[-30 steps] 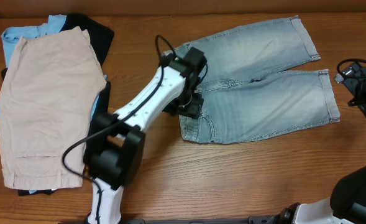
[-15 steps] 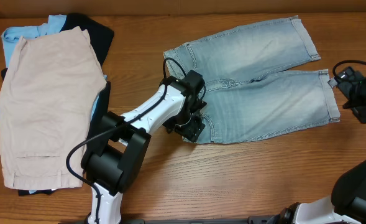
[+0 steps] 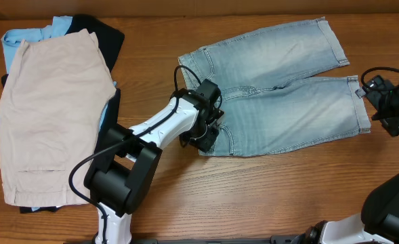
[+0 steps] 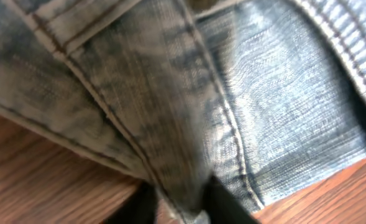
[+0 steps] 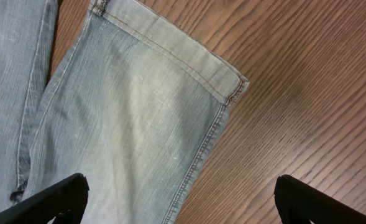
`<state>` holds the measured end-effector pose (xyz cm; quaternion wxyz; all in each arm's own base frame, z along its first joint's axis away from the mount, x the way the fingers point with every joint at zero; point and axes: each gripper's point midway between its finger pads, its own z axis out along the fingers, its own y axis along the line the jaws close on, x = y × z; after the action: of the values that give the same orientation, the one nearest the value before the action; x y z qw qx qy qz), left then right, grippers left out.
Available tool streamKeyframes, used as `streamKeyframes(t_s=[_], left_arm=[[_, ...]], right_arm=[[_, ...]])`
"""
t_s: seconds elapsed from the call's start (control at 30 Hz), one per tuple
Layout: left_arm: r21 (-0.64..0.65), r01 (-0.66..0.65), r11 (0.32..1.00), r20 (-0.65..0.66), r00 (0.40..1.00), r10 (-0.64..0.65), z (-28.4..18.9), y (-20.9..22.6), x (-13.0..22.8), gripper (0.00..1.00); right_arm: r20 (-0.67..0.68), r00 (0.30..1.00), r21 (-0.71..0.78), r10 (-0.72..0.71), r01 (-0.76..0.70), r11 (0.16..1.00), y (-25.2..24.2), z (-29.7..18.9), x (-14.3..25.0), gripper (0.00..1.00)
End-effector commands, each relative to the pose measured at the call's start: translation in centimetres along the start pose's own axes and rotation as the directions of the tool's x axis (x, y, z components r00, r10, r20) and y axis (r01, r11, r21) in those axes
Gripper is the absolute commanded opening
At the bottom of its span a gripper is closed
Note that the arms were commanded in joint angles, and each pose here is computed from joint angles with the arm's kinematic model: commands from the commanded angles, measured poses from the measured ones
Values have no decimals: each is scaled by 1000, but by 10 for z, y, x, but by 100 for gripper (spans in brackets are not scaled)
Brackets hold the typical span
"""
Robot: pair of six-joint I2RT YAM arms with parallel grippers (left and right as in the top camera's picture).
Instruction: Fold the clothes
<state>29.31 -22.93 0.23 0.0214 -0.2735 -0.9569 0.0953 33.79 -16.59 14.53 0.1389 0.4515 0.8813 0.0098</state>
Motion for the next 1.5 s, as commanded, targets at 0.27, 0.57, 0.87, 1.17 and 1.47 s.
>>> streamKeyframes(t_s=[0.27,0.57,0.87,1.17,1.47], left_arm=[[-136,298,945,-76,948,-310,-29,57,20,4],[-116,430,895,2,902,-433,-71,105,4,4],[-112,421,900,25,907,-420,-70,103,-3,4],[-121,424,898,31,906,-423,-70,106,-2,4],[-121,423,898,37,906,-422,-70,107,-4,4]], right_arm=[[-29,999,-1,-21,21,1000,8,2,11,88],[-225,974,68,15,1,998,6,37,85,84],[-469,883,121,-14,80,989,-16,81,199,78],[-423,904,184,67,13,983,-46,114,215,72],[-237,961,247,142,-82,966,-64,127,171,61]])
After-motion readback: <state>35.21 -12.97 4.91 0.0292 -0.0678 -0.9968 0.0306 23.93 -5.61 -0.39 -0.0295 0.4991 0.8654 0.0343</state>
